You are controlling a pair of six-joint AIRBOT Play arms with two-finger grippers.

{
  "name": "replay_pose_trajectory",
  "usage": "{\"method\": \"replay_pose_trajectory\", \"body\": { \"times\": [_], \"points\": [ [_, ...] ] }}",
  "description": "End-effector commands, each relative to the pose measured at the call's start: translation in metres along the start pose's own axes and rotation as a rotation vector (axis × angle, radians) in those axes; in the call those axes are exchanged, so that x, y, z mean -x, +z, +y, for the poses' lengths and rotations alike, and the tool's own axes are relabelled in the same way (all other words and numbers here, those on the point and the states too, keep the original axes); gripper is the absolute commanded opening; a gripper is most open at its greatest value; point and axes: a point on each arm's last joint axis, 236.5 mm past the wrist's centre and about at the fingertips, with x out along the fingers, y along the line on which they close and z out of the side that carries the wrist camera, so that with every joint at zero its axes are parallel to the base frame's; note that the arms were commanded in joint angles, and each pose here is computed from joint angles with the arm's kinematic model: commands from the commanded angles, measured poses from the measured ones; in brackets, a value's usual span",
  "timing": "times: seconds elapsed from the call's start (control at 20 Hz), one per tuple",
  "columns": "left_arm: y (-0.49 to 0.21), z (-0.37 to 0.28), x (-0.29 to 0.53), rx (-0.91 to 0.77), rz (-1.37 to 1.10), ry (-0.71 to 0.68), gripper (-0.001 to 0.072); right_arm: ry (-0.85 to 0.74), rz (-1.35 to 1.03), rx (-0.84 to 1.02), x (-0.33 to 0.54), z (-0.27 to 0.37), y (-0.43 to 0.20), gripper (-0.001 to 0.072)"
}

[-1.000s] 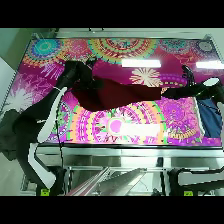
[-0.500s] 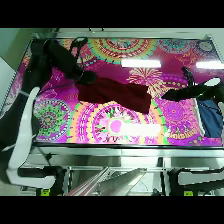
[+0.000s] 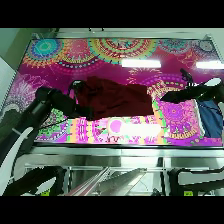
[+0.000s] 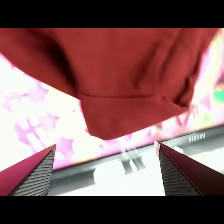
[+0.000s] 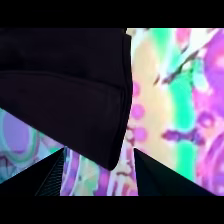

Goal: Fold the shirts.

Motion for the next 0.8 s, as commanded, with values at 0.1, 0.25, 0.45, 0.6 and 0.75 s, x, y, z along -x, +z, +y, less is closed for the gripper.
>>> {"method": "replay_pose_trajectory", "body": {
  "times": [0.1,0.25,0.45,0.6,0.75],
  "points": [
    [0.091,0.076,0.049,0.225,-0.3,0.002,0.0702,-0.104,-0.151,0.011,-0.009,-0.019,0.046,0.0498],
    [0.143,0.109,0.053,0.243,-0.382,-0.07,0.0703,-0.086,-0.139,0.021,-0.031,-0.018,0.072,0.0497],
    [0.182,0.126,0.003,0.222,-0.322,-0.089,0.0703,-0.059,-0.101,-0.013,-0.077,-0.023,0.092,0.0497],
    [0.203,0.126,-0.04,0.232,-0.283,-0.111,0.0701,-0.036,-0.068,0.007,-0.108,-0.017,0.095,0.0497],
    [0.217,0.108,-0.077,0.199,-0.239,-0.14,0.0701,-0.025,-0.047,-0.014,-0.13,-0.013,0.096,0.0495]
  ]
}}
